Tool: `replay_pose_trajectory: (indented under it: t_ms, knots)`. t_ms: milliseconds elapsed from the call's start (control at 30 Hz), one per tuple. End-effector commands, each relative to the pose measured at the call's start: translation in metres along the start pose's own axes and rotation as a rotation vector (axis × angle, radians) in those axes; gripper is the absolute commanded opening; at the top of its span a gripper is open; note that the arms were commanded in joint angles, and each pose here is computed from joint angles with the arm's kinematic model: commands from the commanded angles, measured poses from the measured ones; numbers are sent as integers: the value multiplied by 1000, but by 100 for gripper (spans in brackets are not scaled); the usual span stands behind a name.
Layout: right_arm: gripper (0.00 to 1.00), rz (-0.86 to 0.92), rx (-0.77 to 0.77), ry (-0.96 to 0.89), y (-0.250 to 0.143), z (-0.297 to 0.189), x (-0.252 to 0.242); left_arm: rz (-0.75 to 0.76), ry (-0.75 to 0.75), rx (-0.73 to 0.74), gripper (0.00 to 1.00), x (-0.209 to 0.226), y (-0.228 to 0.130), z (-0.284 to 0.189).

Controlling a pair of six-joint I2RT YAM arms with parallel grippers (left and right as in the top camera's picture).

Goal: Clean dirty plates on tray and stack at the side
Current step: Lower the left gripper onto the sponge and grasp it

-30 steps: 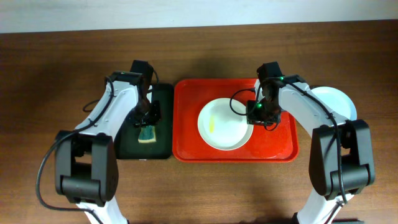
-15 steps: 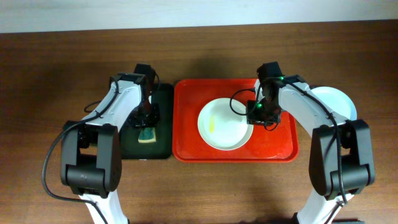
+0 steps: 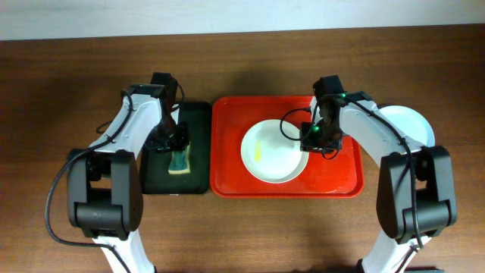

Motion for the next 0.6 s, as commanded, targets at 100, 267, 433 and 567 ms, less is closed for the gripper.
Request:
replay_pose_trajectory:
  t_ms: [100, 267, 433, 567]
  knots:
    - [33, -9, -17, 18, 2, -6, 7, 28, -22, 3, 22, -3, 2, 11]
    - [33, -9, -17, 18, 2, -6, 7, 28, -21, 6, 22, -3, 2, 11]
    - [33, -9, -17, 18, 1, -6, 7, 28, -18, 11, 23, -3, 1, 13]
    - [33, -7, -10, 14, -2, -1, 4, 28, -19, 13, 23, -3, 1, 13]
Point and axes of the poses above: each gripper's point midway between its finger pads, its own z axis out along the fingers, its own x axis along the line the jaws close on, y = z × x, the point moved 5 cm from there along -z, back along the fingers, and after that the axes turned 10 degrees about z, right-handed, at the moved point
